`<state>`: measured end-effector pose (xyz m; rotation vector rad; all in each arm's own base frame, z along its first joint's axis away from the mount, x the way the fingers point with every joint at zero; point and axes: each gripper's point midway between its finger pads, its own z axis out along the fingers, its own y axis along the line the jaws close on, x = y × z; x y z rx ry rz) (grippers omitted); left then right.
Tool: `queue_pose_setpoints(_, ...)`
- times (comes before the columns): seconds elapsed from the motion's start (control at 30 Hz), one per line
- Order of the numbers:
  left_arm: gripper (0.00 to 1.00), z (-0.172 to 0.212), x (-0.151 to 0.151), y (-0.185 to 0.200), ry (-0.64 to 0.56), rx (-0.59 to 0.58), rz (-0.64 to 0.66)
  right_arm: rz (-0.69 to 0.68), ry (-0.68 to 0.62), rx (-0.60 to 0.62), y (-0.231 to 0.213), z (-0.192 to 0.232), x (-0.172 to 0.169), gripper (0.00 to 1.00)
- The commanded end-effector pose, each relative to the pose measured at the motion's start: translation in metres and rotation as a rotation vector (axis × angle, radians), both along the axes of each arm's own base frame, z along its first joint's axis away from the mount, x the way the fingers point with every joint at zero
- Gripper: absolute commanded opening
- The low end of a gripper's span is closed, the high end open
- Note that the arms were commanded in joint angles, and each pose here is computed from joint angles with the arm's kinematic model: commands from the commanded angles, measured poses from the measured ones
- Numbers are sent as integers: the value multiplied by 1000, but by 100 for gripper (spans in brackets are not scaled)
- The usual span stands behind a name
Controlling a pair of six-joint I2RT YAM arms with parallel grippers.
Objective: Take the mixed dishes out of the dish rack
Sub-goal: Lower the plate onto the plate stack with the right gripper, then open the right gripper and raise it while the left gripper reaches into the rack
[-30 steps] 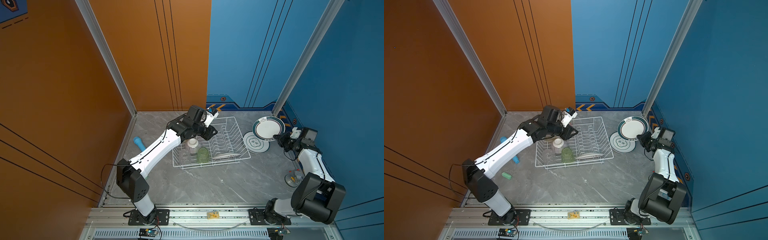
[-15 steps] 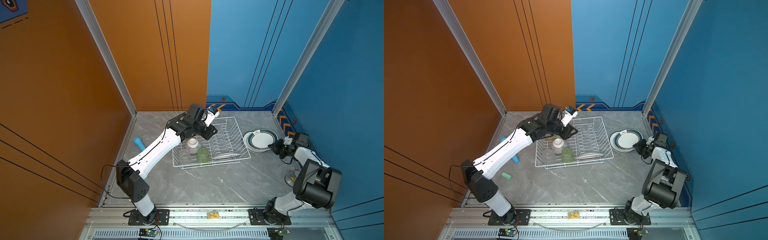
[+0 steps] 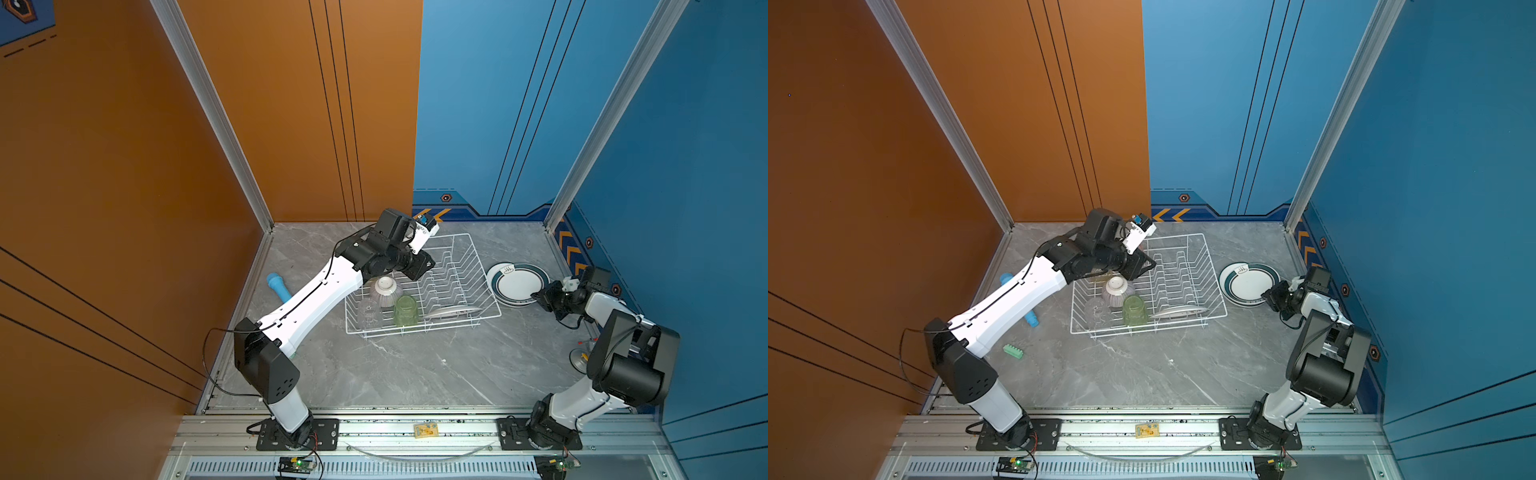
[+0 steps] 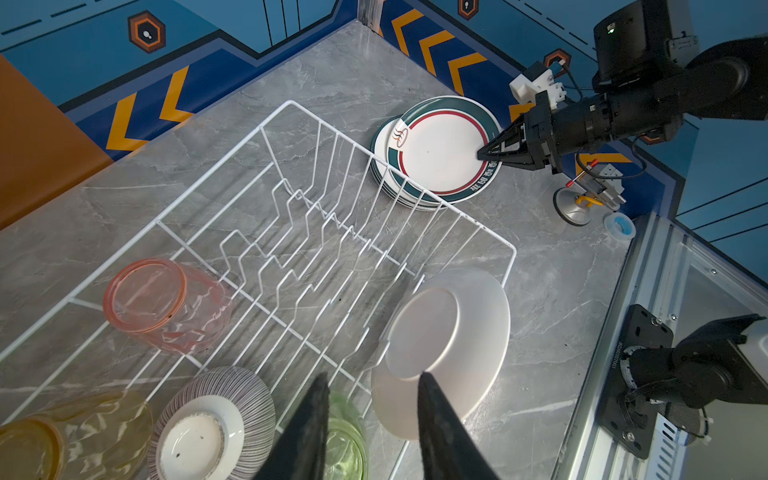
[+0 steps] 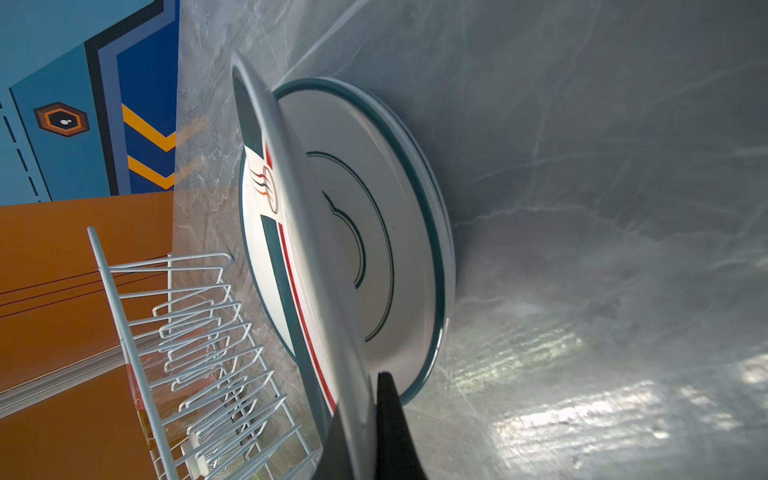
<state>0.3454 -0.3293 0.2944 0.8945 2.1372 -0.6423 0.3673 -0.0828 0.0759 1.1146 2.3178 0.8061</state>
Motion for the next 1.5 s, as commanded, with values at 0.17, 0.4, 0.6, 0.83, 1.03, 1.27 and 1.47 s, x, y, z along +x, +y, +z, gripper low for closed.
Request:
queue_pose_setpoints(0.17, 37, 0, 1, -2, -4, 23, -9, 49, -5, 19, 6, -5, 4, 0)
queue_pose_setpoints(0.4, 37, -2, 2, -1, -2, 30, -11, 56, 23, 13, 5, -9, 1, 10)
queue_pose_setpoints(0.6, 37, -4, 1, -1, 1, 35, -11, 66, 59, -11, 4, -14, -4, 19)
queue_pose_setpoints(0.83, 37, -6, 0, 1, 4, 40, -11, 83, 92, -46, 3, -17, -8, 25)
queue_pose_setpoints(1.03, 36, -9, -1, 3, 8, 45, -7, 130, 150, -136, 5, -18, -12, 28)
queue_pose_setpoints(1.27, 36, -11, -1, 7, 12, 49, -2, 154, 193, -200, 5, -23, -15, 29)
queue_pose_setpoints(1.47, 36, -12, -2, 8, 12, 53, 0, 165, 211, -230, 4, -24, -16, 29)
